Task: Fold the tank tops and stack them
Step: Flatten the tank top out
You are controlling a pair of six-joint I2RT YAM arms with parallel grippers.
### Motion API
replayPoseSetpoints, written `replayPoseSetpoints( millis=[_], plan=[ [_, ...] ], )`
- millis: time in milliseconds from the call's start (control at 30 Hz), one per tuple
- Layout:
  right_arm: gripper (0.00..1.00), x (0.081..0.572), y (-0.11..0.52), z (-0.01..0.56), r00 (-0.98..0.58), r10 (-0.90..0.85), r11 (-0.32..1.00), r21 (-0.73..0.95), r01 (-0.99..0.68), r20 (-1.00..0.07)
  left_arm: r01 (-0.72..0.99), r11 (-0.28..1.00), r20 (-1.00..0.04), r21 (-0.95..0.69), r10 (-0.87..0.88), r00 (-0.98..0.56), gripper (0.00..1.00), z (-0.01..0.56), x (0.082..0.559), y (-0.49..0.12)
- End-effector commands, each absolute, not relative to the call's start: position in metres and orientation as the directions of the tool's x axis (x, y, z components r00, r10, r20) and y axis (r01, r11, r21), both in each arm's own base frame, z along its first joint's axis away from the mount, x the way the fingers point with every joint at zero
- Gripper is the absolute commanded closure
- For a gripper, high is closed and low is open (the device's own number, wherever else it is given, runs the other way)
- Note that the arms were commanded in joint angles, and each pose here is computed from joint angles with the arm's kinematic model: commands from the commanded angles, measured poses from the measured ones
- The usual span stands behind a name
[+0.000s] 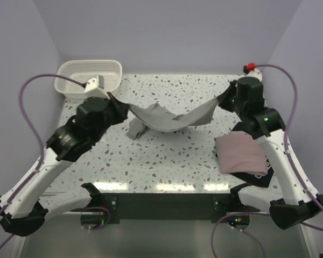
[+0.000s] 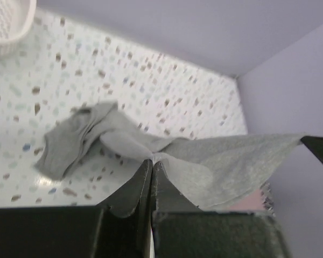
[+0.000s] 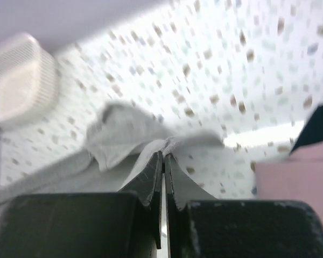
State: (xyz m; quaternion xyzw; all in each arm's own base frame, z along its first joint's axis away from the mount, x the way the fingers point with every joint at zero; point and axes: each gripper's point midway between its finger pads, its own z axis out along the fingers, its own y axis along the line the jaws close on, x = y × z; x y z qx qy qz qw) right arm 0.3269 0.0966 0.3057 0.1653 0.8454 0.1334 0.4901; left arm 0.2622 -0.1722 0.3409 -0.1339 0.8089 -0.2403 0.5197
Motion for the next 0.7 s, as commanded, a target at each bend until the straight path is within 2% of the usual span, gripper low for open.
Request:
replayPoseSetpoints(
  millis=[0,33,67,100,300,500,667],
  plan=[
    [1.00,0.294,0.065,0.400,-0.299,0.402,0.916,0.378,0.135,-0.865,0.070,0.841,-0.837,-0.537,-0.520,-0.168,1.00,0.447,0.247,-0.120],
    [1.00,0.284,0.060,0.441,-0.217,0.425,0.905,0.412,0.102,-0.879,0.095,0.826,-0.831,-0.555,-0.547,-0.100,1.00,0.477,0.240,-0.109],
    [1.00,0.282,0.059,0.440,-0.222,0.420,0.907,0.408,0.103,-0.880,0.113,0.816,-0.824,-0.566,-0.562,-0.068,1.00,0.492,0.236,-0.104],
    [1.00,0.269,0.056,0.475,-0.149,0.443,0.896,0.439,0.064,-0.884,0.132,0.802,-0.811,-0.583,-0.585,-0.026,1.00,0.509,0.231,-0.098],
    [1.00,0.217,0.040,0.575,0.070,0.490,0.871,0.485,-0.078,-0.869,0.263,0.738,-0.731,-0.622,-0.667,0.143,1.00,0.590,0.197,-0.067],
    [1.00,0.194,0.038,0.618,0.162,0.506,0.860,0.482,-0.169,-0.847,0.300,0.712,-0.669,-0.635,-0.701,0.248,1.00,0.629,0.175,-0.039],
    [1.00,0.222,0.049,0.596,0.097,0.481,0.873,0.466,-0.141,-0.871,0.271,0.730,-0.684,-0.627,-0.682,0.256,1.00,0.623,0.187,-0.045]
  ],
)
